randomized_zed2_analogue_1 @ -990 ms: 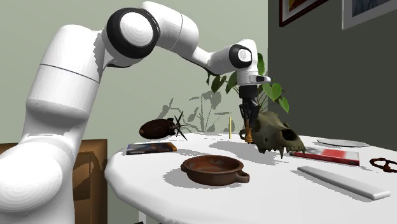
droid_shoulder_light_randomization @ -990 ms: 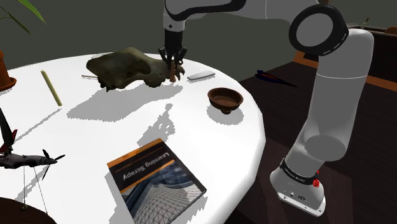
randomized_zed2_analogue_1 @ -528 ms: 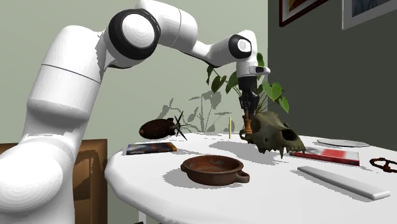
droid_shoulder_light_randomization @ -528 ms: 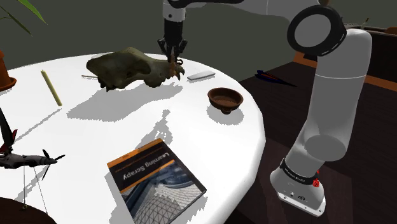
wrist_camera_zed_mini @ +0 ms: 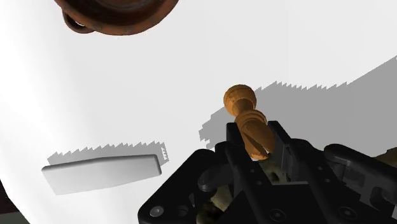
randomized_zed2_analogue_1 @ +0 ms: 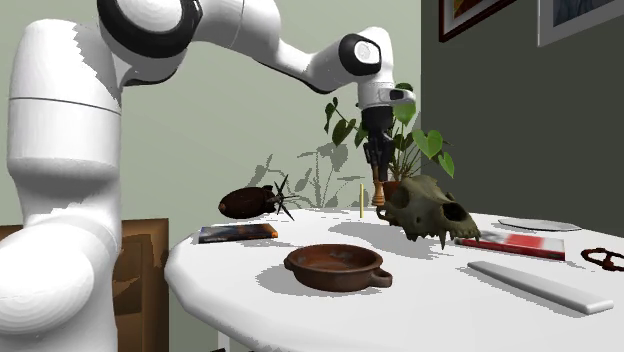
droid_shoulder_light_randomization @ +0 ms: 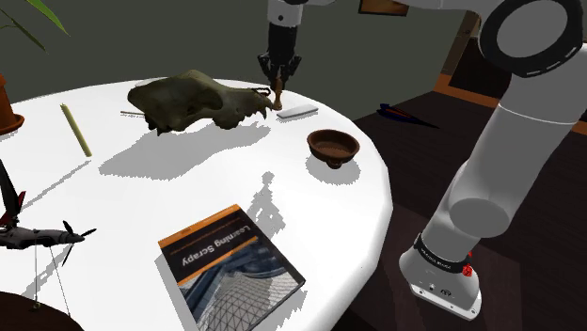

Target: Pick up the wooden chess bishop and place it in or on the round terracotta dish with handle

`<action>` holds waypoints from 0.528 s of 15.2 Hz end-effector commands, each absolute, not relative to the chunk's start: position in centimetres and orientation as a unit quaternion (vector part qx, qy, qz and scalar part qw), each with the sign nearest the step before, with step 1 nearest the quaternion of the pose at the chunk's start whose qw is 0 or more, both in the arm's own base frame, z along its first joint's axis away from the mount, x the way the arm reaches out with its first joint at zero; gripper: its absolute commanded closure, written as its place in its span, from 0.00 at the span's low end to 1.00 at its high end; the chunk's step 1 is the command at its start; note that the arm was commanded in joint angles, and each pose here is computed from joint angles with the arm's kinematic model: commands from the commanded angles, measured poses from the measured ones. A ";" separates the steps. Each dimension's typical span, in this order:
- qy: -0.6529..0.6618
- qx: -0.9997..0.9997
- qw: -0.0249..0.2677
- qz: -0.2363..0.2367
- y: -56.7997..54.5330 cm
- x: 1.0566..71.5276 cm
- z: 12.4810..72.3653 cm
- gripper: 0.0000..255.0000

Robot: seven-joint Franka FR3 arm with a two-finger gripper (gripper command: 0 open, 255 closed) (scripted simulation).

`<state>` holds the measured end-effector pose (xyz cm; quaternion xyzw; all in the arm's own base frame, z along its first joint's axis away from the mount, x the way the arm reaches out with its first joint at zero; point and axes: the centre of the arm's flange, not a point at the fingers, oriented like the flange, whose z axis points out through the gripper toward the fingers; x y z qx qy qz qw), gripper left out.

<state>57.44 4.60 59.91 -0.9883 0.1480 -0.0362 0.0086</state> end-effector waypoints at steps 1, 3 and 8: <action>0.148 -0.988 0.009 -0.036 3.5 54.8 60.0 1.00; 0.148 -0.988 0.009 -0.036 2.4 52.4 60.3 1.00; 0.148 -0.988 0.009 -0.036 -0.2 46.4 60.9 1.00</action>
